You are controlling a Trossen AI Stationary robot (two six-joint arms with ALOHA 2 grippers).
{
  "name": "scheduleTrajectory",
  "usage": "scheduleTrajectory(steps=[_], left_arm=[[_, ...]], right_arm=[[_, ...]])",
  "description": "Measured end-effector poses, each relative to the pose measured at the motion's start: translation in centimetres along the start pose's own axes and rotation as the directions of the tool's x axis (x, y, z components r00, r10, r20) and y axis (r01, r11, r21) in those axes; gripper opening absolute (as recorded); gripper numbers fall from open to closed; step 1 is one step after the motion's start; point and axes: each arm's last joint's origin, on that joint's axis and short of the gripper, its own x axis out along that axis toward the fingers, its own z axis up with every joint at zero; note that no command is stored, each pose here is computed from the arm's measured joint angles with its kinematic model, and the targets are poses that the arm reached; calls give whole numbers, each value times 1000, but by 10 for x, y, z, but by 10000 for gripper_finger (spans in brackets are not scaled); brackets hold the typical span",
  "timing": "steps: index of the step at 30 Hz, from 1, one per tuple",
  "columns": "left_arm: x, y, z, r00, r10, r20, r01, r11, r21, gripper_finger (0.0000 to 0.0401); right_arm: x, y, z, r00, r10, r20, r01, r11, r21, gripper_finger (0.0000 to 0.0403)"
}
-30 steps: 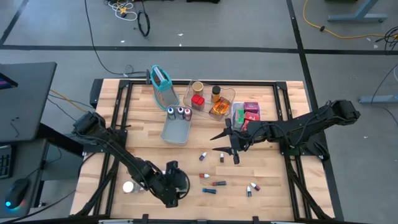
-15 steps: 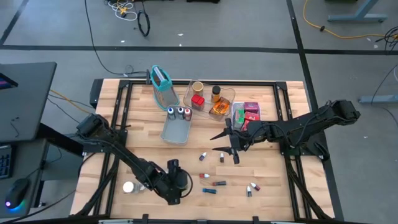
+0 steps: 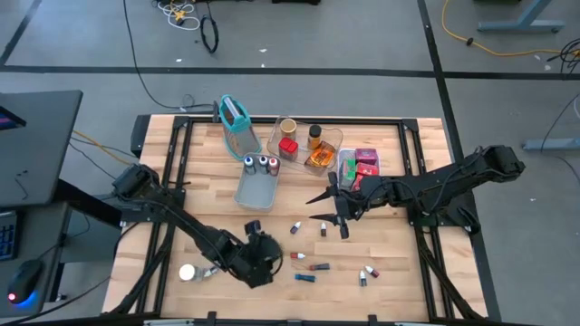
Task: Pick & Place Kitchen Items
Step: Put the green seasoning bottle into the transparent bin
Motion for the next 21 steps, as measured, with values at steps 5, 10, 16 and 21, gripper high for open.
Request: scheduleTrajectory(steps=[5, 10, 16, 21], left_arm=[[-5, 22, 49, 991, 67, 117, -69, 998, 10, 209], [4, 66, 104, 965, 185, 187, -186, 982, -11, 209], [32, 149, 141, 960, 240, 148, -240, 971, -14, 209], [45, 225, 156, 945, 301, 130, -297, 953, -49, 210]], right_arm=[[-3, -1, -1, 999, -33, -38, 34, 999, 26, 194], [-31, -8, -3, 955, -187, -231, 206, 977, 58, 194], [-78, -14, 0, 909, -236, -343, 330, 911, 246, 194], [-99, -14, -7, 878, -296, -377, 422, 850, 316, 194]])
